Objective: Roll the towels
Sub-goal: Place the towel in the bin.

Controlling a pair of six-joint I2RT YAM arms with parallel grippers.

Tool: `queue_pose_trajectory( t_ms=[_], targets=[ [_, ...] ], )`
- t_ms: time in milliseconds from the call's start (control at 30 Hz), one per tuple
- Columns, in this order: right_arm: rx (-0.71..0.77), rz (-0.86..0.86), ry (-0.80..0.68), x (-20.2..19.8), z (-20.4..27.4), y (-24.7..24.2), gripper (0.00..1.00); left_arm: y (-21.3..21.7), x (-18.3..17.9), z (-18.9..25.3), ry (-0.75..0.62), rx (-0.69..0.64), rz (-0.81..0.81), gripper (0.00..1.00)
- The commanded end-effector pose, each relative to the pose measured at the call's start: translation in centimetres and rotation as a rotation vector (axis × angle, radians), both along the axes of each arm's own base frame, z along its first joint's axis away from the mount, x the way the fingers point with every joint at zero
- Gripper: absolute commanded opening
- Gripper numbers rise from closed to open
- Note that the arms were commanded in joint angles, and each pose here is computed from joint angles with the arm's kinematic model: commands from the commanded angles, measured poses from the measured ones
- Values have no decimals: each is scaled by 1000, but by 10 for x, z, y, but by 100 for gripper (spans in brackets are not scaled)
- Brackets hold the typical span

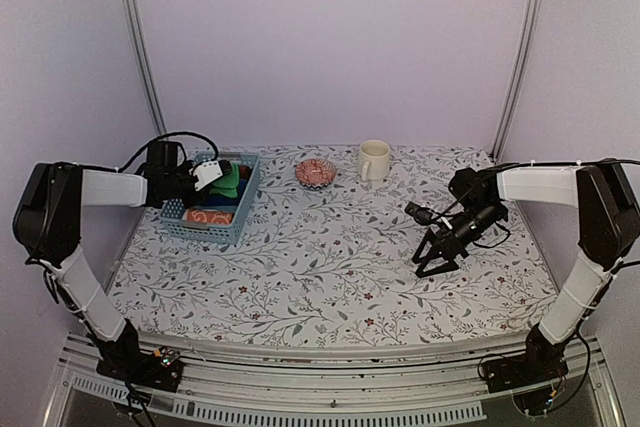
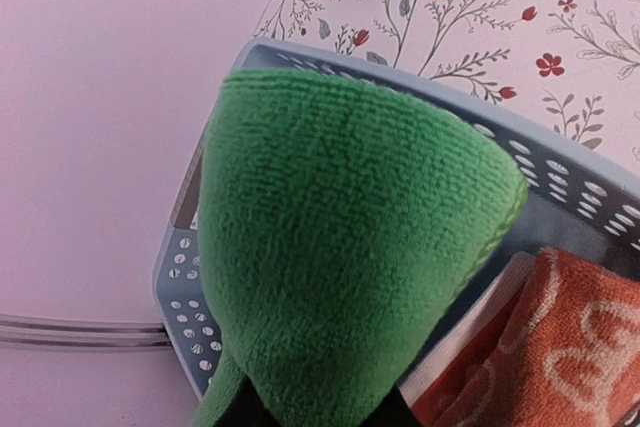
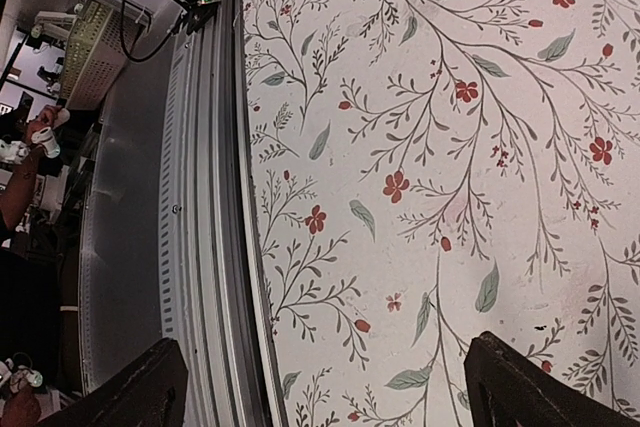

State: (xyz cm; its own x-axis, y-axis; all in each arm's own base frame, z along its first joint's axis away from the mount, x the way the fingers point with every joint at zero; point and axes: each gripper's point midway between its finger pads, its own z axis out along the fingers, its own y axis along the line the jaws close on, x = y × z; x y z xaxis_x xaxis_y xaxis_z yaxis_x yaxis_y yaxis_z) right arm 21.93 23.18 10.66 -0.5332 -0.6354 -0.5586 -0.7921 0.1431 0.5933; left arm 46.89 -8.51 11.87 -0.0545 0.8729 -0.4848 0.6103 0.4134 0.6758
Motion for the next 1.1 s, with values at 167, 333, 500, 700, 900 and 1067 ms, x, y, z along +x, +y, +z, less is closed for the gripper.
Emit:
queue_pose_trajectory(
  t_ms=[167,333,500,700,900,1067],
  targets=[
    [-4,12,23,-3,-8,0,99,-4,-6,4,-32,-16,-46,0],
    [-4,17,40,-6,-10,-1,99,-5,-8,-7,-6,-10,-43,0],
    [-2,22,44,-7,-11,-1,99,-5,-10,-21,28,6,-42,0],
    [-1,23,47,-9,-10,-2,99,-3,-13,-36,76,22,-41,0],
    [-1,26,49,-10,-10,-2,99,-2,-17,-52,131,29,-39,1],
    [1,30,49,-10,-10,-2,99,-5,-17,-62,176,17,-23,9]
  ],
)
